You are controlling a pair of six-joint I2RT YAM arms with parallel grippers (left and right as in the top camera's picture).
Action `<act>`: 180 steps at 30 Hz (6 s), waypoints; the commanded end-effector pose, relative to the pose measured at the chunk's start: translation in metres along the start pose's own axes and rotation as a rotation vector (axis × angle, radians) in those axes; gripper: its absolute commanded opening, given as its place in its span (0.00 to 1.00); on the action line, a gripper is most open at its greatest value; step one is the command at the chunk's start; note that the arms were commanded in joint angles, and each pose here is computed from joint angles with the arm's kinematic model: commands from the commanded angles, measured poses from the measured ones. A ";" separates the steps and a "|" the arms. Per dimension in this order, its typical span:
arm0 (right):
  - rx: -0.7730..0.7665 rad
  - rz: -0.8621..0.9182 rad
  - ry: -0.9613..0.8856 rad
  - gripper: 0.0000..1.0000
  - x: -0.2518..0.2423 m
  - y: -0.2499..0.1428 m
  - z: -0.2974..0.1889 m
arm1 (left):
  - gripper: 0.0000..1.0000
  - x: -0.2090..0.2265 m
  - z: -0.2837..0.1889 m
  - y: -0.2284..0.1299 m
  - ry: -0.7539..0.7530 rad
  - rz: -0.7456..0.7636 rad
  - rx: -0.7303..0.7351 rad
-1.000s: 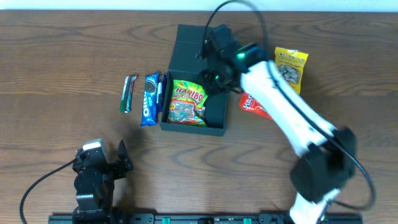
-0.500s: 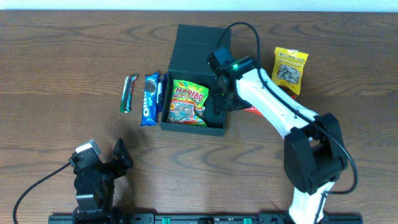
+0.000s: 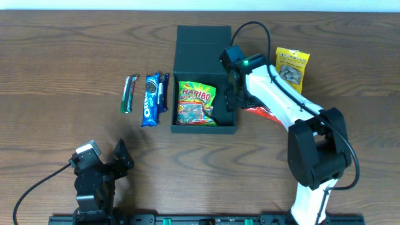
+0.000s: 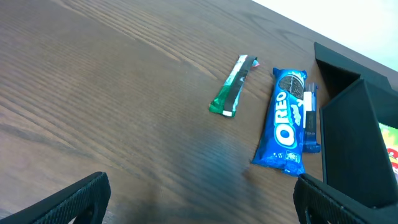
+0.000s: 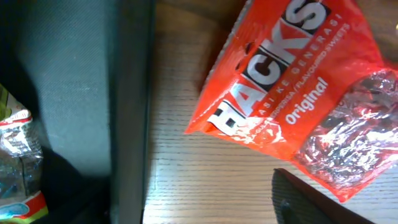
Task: Pack container
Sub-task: 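Withdraw the right gripper from the box toward the yellow bag, then grasp the blue Oreo packs with the left gripper and lift, then place the Oreo packs into the box beside the Haribo bag, then grasp the yellow Hacks bag with the right gripper and lift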
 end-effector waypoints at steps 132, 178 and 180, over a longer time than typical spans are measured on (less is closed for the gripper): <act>-0.597 0.316 0.241 0.99 -0.167 -0.007 -0.201 | 0.97 -0.307 0.089 -0.015 -0.590 0.159 0.713; -0.128 0.426 0.545 0.95 -0.220 0.063 0.077 | 0.95 -0.181 0.129 0.119 -0.103 0.180 0.311; -0.126 0.422 0.576 0.89 -0.216 0.064 0.080 | 0.95 -0.180 0.129 0.119 -0.103 0.180 0.311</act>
Point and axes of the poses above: each gripper's point midway between its finger pads, its own z axis out along the fingers, its own x axis along the line the jaws close on, y = z × x, the point moved 8 cm from there along -z, back along the fingers, and after that the axes turned 2 degrees about -z, right-handed, at the moved point
